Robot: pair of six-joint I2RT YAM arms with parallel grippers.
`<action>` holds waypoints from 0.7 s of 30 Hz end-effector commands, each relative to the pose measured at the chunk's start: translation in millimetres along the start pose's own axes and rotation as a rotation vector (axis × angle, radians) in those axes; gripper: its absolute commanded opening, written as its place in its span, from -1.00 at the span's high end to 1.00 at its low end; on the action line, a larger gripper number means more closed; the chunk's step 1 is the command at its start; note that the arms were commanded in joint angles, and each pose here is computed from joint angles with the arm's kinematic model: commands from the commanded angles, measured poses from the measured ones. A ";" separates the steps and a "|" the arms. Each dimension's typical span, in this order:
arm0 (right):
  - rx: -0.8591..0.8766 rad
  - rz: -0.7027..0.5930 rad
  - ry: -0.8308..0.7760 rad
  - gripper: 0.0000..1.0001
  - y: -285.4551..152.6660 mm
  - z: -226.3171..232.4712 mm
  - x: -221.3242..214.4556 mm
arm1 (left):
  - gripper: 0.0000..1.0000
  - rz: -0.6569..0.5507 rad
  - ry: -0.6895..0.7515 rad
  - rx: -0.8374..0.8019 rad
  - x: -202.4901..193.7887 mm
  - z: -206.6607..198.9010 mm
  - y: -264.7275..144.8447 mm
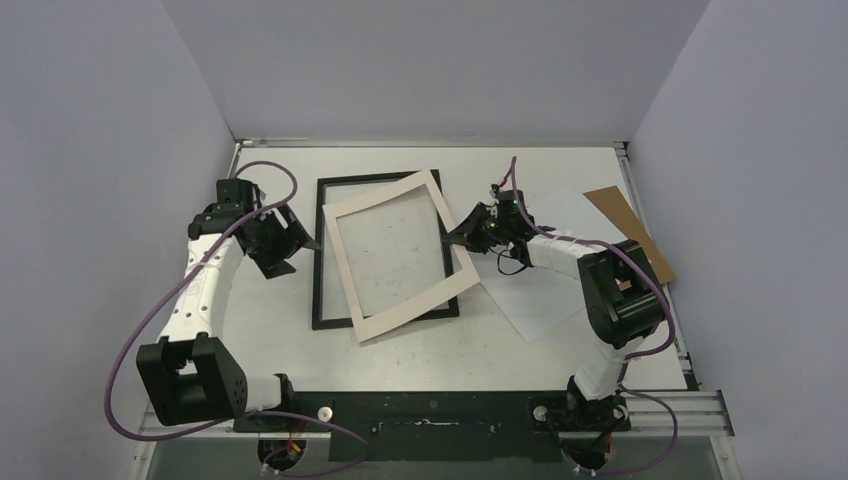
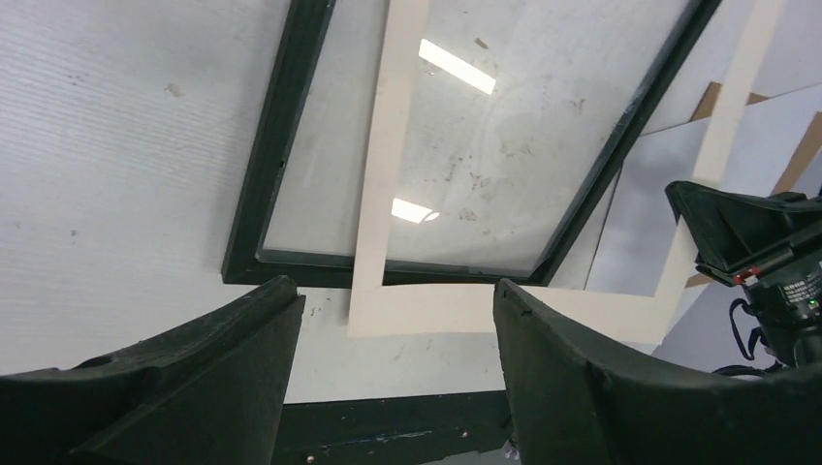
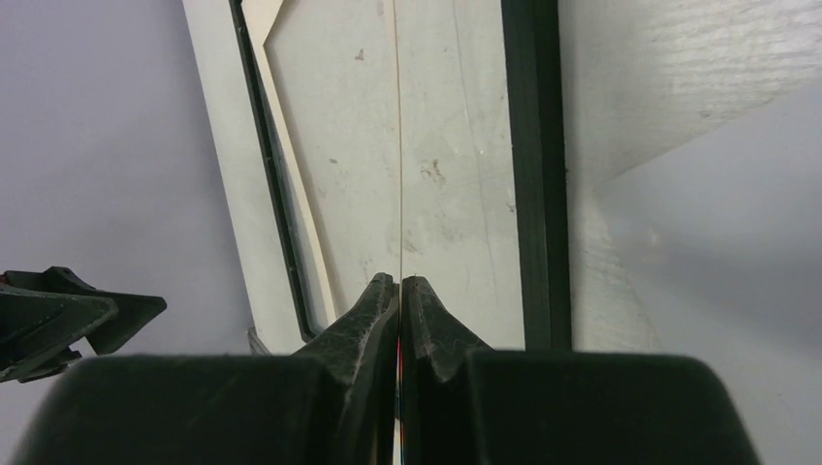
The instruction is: Put the photo into the frame
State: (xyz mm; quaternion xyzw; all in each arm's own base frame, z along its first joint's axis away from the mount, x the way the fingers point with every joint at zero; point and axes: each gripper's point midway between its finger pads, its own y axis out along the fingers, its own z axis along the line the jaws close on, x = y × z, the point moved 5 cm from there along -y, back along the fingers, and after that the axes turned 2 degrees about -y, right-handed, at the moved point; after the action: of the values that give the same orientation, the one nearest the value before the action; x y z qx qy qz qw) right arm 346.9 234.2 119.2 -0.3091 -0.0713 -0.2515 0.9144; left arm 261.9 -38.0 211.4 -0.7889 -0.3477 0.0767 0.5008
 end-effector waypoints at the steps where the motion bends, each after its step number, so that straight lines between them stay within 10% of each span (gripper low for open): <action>1: 0.006 -0.097 -0.050 1.00 4.4 3.3 19.0 | -0.40 0.009 0.024 0.018 8.0 10.8 15.0; 21: 0.050 -0.251 -0.091 1.00 24.1 21.5 11.7 | -0.15 0.032 0.020 0.175 45.5 42.5 114.0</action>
State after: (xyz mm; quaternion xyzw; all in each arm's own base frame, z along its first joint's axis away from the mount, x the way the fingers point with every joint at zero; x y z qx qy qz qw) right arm 360.3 249.6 120.8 -0.3074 -0.1246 -0.3228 0.8864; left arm 305.1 -13.7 105.9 -0.7477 -0.2999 0.1470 0.5740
